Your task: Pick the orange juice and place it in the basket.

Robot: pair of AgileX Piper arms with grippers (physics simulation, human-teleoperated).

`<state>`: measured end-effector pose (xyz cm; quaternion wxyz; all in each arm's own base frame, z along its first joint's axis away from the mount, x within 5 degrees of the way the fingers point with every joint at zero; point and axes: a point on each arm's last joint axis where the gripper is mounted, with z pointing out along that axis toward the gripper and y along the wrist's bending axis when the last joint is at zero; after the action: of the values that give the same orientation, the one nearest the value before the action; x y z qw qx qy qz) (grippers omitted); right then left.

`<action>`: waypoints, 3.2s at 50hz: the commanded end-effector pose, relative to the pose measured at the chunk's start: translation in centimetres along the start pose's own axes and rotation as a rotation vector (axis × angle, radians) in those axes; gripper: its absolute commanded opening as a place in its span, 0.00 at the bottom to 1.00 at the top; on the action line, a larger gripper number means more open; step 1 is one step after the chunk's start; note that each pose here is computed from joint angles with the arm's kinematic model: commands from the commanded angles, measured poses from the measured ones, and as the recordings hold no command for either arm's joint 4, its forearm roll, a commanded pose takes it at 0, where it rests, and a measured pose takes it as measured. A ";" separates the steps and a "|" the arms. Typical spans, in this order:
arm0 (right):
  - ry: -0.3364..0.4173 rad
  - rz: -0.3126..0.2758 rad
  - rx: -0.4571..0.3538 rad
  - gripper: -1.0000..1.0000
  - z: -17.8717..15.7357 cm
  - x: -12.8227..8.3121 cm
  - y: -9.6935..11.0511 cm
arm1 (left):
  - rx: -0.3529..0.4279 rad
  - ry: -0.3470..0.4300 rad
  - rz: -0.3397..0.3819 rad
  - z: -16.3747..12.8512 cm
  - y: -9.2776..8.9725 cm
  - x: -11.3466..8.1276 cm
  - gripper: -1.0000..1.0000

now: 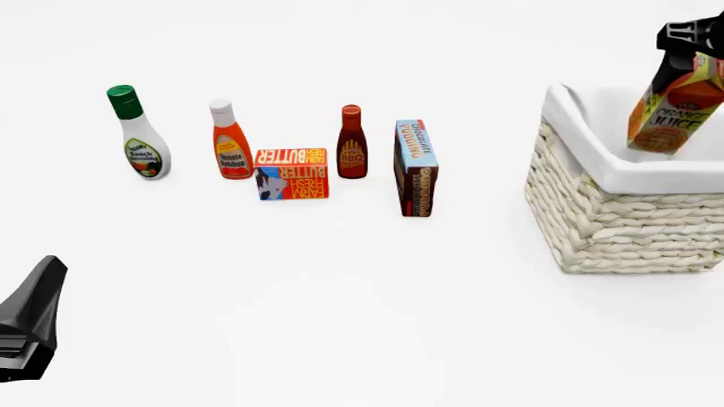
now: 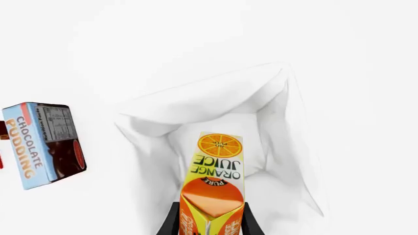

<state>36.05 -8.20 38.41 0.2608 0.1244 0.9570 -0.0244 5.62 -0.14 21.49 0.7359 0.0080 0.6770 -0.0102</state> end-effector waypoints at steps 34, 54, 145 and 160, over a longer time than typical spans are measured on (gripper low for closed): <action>0.023 0.062 0.005 0.00 1.1 -0.2 -0.2 | -0.008 0.000 0.001 0.0 0.0 0.0 1.00; 0.043 0.074 0.007 0.00 1.8 0.0 -0.3 | -0.008 0.000 0.001 0.0 0.0 0.0 1.00; 0.119 0.098 0.026 1.00 5.9 -0.5 -1.5 | -0.008 0.000 0.001 0.0 0.0 0.0 1.00; 0.126 0.107 0.028 1.00 6.1 -0.4 -1.7 | -0.008 0.000 0.001 0.0 0.0 0.0 1.00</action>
<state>38.87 -10.55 33.59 0.2027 0.1757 0.9632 -0.0172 5.62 -0.14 21.49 0.7358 0.0080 0.6770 -0.0102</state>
